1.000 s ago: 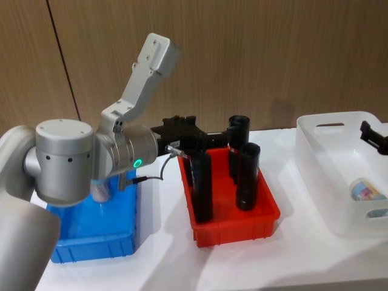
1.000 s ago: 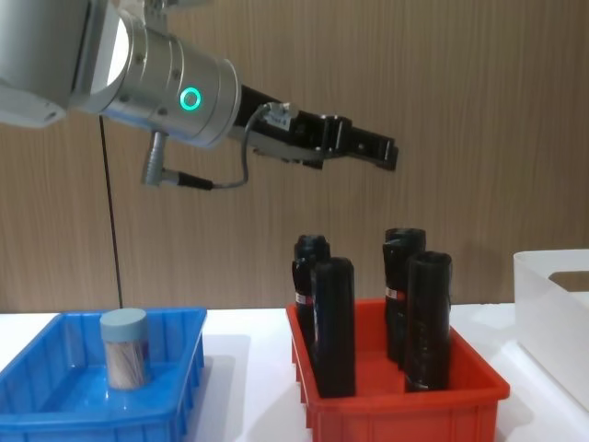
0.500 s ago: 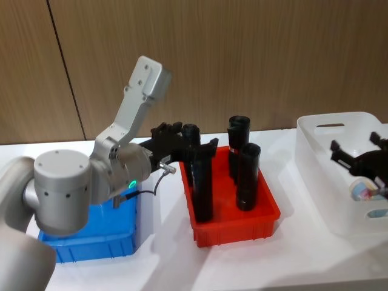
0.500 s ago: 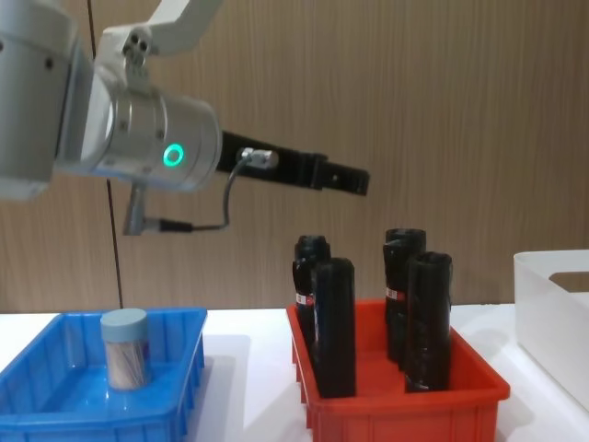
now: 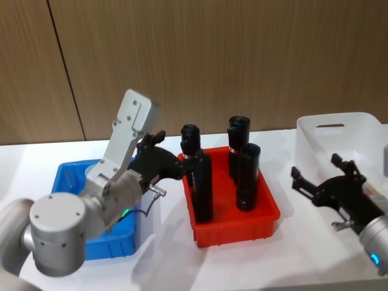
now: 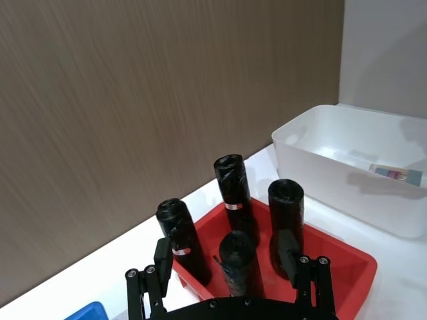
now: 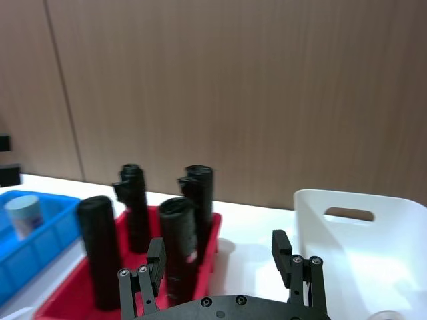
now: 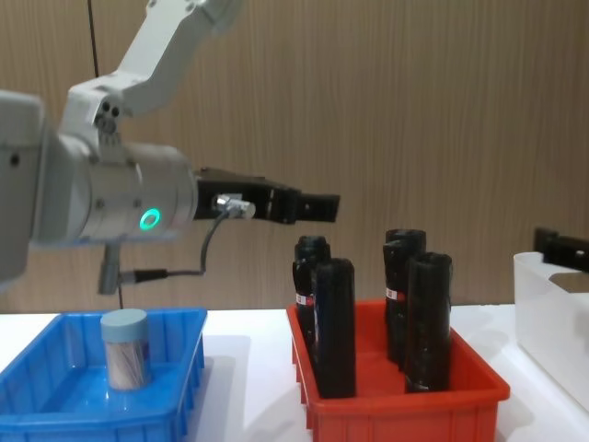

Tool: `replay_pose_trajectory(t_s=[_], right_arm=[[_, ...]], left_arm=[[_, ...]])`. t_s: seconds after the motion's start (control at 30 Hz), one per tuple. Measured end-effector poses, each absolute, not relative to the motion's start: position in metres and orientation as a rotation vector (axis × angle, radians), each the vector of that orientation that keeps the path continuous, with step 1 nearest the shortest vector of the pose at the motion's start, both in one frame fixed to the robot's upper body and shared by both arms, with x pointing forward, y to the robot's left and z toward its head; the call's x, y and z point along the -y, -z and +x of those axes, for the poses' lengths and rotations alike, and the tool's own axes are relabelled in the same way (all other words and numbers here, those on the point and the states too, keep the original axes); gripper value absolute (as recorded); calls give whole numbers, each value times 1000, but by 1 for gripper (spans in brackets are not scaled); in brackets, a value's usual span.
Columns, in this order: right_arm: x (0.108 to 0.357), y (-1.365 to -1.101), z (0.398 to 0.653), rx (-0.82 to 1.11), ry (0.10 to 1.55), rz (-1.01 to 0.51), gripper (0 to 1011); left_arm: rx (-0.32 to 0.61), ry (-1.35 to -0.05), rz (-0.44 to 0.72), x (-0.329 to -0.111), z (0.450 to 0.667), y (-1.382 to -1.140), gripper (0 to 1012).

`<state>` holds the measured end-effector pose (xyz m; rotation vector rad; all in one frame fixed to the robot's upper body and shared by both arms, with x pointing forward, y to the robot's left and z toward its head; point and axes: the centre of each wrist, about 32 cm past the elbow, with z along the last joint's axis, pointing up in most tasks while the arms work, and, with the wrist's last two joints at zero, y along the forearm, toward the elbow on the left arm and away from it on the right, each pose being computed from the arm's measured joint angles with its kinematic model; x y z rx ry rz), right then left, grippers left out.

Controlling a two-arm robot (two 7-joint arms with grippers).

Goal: Pick the cotton swabs from the blue box and place them into the white box.

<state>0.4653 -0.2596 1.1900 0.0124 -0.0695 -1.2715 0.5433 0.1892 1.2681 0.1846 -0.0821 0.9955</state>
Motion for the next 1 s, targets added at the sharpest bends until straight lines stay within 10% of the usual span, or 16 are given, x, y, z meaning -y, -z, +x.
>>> replay_pose_trajectory(t_s=[1.0], right_arm=[[237, -1189, 443, 75, 1230, 26, 1002]], left_arm=[[267, -1122, 63, -198, 492, -1205, 1004]])
